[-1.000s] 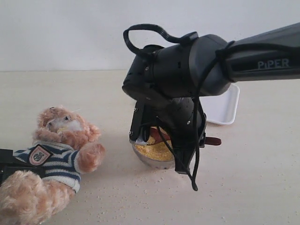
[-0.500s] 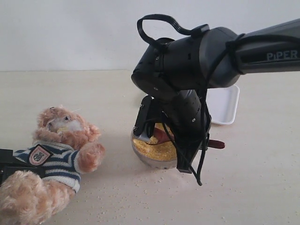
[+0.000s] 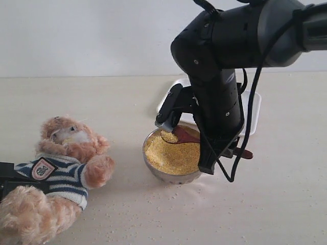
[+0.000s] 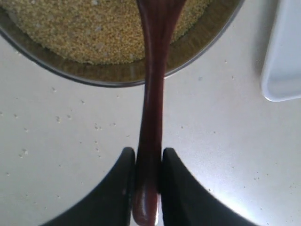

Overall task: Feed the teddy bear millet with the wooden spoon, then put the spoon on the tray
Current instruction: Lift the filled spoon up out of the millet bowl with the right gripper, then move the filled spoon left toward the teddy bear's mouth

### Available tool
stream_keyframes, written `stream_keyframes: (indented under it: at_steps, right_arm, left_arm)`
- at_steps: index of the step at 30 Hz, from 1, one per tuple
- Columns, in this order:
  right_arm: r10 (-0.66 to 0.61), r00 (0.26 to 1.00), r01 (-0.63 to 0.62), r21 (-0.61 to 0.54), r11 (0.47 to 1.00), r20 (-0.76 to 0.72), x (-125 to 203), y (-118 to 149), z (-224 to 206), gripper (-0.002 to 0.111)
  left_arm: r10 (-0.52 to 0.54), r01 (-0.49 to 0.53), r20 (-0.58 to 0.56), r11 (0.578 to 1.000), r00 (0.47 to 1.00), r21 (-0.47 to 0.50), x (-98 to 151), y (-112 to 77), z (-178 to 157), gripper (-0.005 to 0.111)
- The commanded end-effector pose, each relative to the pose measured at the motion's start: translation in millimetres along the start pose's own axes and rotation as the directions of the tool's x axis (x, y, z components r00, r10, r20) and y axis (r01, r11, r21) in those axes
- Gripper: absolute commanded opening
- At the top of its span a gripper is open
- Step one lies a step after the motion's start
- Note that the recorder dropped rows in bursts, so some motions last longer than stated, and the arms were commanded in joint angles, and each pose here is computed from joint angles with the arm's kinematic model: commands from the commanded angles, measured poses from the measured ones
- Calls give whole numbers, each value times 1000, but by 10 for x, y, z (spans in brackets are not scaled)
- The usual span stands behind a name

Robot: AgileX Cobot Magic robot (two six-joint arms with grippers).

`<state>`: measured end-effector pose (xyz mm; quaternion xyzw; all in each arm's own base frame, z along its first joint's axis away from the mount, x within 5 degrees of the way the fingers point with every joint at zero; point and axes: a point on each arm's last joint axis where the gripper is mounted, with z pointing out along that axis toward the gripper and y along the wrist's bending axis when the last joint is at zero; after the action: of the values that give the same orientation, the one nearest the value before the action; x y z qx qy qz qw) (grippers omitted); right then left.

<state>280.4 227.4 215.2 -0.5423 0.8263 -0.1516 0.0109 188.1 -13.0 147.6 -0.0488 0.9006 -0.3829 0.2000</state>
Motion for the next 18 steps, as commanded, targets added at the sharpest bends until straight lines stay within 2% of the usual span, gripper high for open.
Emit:
stream_keyframes:
  at_steps: [1,7,9,11,18]
  right_arm:
    - [2,1000,-2,18,1000,10,37,-55,-53,0]
    - [-7,1000,7,49,999,-4,64,-111,-43,0]
    - [35,999,-35,32,999,2,77,-122,-41,0]
    - [21,1000,-21,-2,1000,18,80,-90,-63,0]
    - [29,1000,-30,20,999,9,87,-115,-56,0]
  left_arm:
    - [8,-8,9,1000,1000,15,7,-26,-15,5]
    - [8,-8,9,1000,1000,15,7,-26,-15,5]
    - [8,-8,9,1000,1000,15,7,-26,-15,5]
    - [8,-8,9,1000,1000,15,7,-26,-15,5]
    - [8,-8,9,1000,1000,15,7,-26,-15,5]
